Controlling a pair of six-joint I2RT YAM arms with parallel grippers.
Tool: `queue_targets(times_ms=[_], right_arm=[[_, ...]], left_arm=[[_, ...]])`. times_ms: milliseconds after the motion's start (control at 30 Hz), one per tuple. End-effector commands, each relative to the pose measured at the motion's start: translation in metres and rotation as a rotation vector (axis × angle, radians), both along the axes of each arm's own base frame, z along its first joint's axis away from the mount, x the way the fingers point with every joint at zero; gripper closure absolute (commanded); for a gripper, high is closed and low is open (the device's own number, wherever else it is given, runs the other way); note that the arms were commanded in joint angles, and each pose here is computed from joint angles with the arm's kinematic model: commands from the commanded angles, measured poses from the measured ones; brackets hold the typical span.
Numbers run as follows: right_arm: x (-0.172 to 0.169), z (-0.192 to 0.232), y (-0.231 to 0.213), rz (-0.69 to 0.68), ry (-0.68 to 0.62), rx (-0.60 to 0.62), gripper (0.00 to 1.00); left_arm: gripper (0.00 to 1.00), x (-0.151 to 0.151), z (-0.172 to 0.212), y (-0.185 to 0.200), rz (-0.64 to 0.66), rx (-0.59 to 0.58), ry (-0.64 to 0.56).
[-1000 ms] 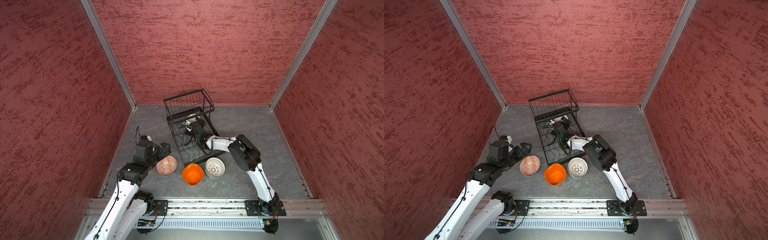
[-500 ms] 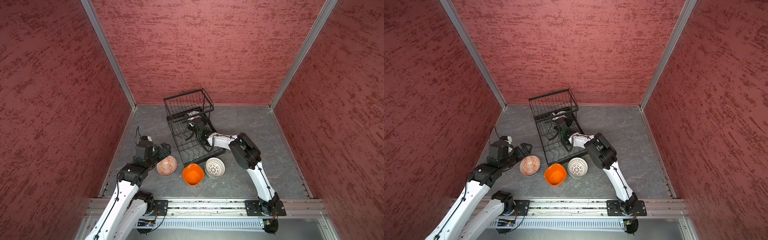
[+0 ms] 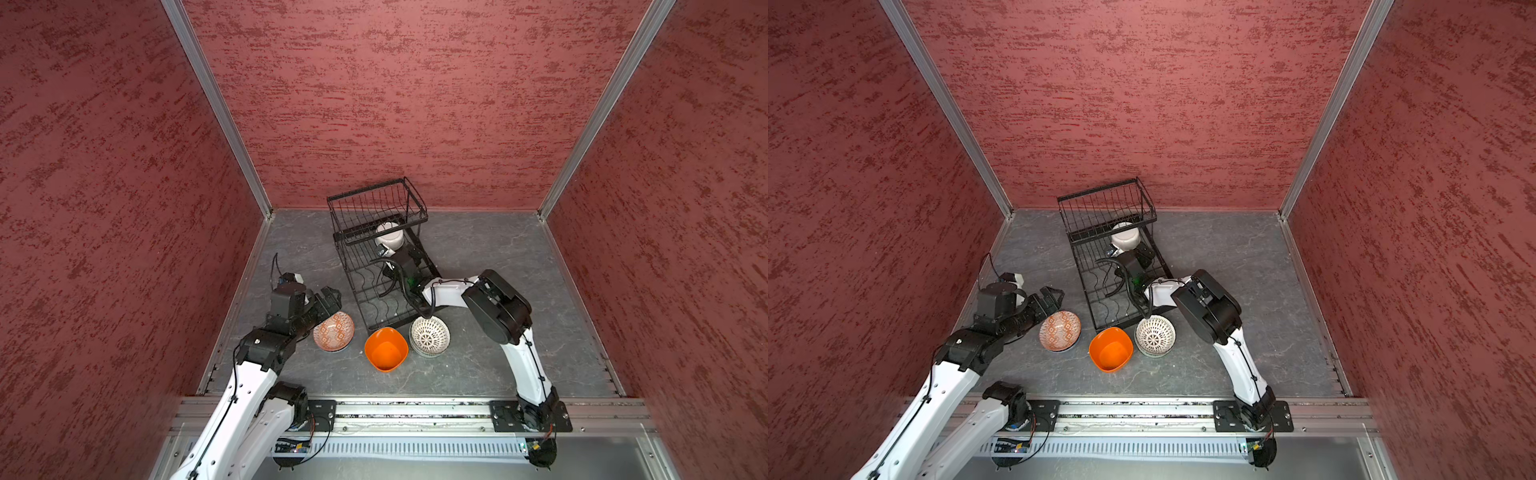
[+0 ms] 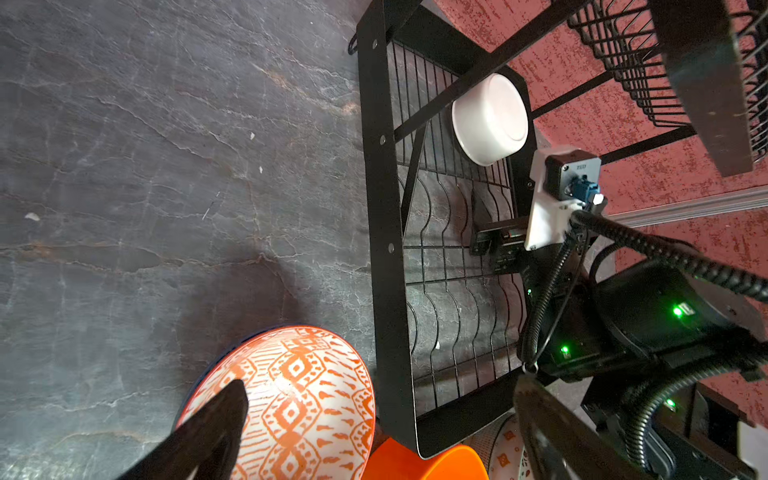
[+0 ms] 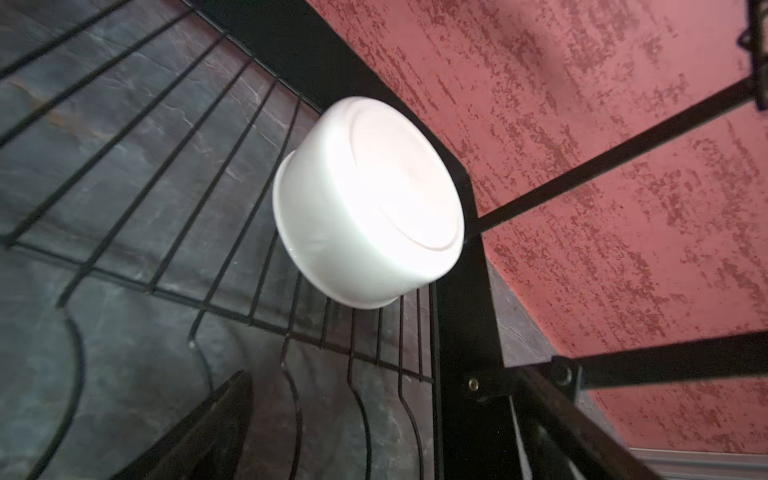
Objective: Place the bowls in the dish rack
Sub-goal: 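Open the right gripper and draw it back from the white bowl, then reach the left gripper down to the orange bowl rim while the right arm swings back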
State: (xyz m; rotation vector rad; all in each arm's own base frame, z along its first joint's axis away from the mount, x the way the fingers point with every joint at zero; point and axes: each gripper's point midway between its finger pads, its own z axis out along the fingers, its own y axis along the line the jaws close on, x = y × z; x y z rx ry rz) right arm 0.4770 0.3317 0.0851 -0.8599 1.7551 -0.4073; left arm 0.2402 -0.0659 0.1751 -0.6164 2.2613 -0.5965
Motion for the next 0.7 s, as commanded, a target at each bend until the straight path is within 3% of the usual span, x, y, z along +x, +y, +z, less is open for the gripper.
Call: queue_targets(times_ms=[0, 400, 667], right_arm=[[-0.013, 0.032, 0.008, 0.004, -0.068, 0.084, 0.02], [-0.047, 0.073, -0.013, -0.028, -0.082, 0.194, 0.02], [-0.083, 0.085, -0.025, -0.037, 0.123, 0.382, 0.03]], left_arm=[[0.00, -0.002, 0.001, 0.000, -0.012, 0.007, 0.002], [0.00, -0.003, 0.001, -0.004, -0.042, 0.018, 0.032], [0.00, -0.004, 0.004, -0.016, -0.097, 0.060, 0.065]])
